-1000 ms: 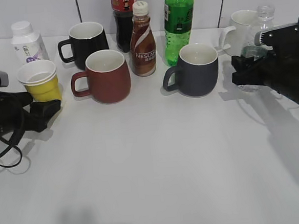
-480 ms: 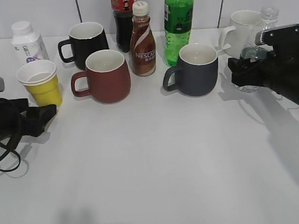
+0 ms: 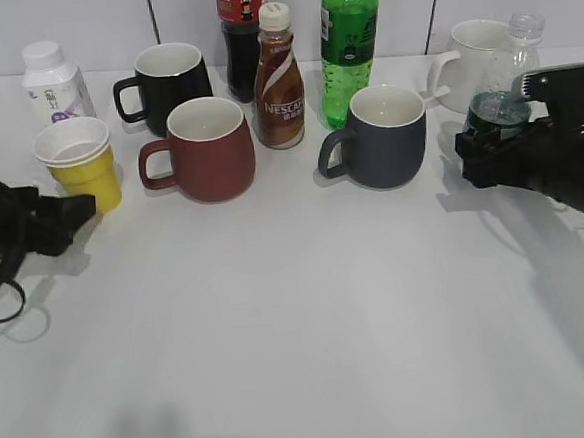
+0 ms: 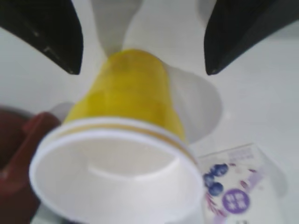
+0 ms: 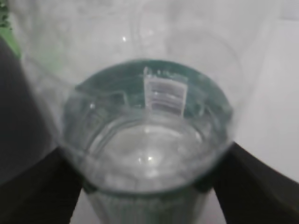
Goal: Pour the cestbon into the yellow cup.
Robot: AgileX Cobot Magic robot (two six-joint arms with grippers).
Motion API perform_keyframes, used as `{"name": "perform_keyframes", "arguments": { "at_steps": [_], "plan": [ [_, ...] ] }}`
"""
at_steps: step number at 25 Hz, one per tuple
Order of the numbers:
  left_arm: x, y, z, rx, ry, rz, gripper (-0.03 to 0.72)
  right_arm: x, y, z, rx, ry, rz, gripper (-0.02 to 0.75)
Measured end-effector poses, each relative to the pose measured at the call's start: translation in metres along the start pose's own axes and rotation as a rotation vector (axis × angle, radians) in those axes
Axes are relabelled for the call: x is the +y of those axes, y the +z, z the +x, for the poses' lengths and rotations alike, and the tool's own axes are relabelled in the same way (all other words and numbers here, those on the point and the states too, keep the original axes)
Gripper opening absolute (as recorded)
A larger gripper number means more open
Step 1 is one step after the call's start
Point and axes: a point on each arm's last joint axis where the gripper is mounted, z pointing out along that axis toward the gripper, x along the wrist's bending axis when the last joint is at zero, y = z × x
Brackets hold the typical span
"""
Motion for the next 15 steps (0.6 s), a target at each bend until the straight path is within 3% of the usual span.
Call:
{"name": "perform_keyframes", "arguments": {
  "at_steps": [9,15],
  "plan": [
    [0.02,-0.023,-0.003,0.021,-0.058,0.042,0.594,0.017,-0.02,0.0,-0.016,0.013,0.141,0.605],
    [0.031,-0.041,-0.013,0.061,-0.039,0.111,0.594,0.026,-0.037,0.003,-0.01,-0.004,0.261,0.596]
  ]
}}
